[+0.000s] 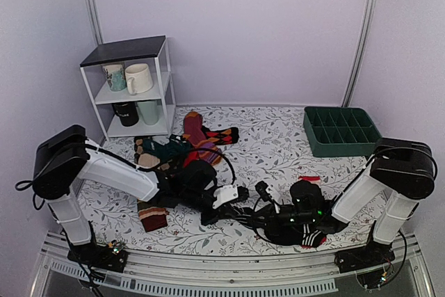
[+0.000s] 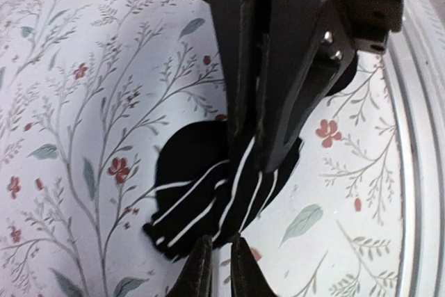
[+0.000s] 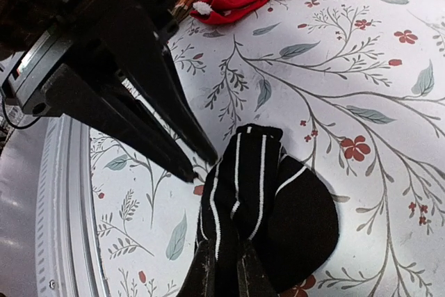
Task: Roll the socks
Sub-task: Roll the sock at the center of the board.
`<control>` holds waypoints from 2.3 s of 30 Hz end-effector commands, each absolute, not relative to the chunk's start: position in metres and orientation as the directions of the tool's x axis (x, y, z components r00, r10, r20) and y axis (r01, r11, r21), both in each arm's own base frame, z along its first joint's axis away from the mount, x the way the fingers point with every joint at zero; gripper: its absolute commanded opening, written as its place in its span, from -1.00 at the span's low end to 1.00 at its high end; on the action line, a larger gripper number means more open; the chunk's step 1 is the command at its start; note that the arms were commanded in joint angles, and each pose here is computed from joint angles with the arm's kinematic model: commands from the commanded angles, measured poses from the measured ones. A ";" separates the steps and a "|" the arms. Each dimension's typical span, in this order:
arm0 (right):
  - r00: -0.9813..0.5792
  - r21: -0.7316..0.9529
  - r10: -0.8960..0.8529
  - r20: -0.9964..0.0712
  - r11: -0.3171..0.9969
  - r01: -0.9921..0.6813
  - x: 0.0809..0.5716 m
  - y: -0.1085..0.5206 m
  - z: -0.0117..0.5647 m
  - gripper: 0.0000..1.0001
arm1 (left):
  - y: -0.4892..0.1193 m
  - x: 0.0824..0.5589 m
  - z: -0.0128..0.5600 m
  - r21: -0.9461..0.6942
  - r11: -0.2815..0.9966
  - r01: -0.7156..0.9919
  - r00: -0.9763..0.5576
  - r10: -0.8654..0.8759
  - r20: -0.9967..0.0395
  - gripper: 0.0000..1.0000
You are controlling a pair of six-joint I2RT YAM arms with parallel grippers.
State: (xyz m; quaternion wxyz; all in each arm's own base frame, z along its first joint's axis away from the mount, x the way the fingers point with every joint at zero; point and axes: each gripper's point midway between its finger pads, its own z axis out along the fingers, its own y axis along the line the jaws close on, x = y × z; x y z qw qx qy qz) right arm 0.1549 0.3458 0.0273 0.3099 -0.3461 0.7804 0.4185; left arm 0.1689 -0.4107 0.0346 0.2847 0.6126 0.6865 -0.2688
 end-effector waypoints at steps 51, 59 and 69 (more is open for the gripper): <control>-0.933 0.611 -0.252 -0.255 0.706 -0.358 0.113 0.256 -0.075 -1.00 | -0.413 0.195 0.072 0.432 0.009 0.902 0.358 0.543 -0.759 -0.41; -0.933 0.614 -0.255 -0.252 0.703 -0.358 0.114 0.259 -0.076 -1.00 | -0.420 0.179 0.061 0.384 -0.130 0.914 0.388 0.554 -0.737 -0.73; -0.935 0.612 -0.255 -0.249 0.707 -0.355 0.113 0.258 -0.076 -1.00 | -0.429 0.155 0.028 0.268 -0.284 0.921 0.387 0.567 -0.727 -0.38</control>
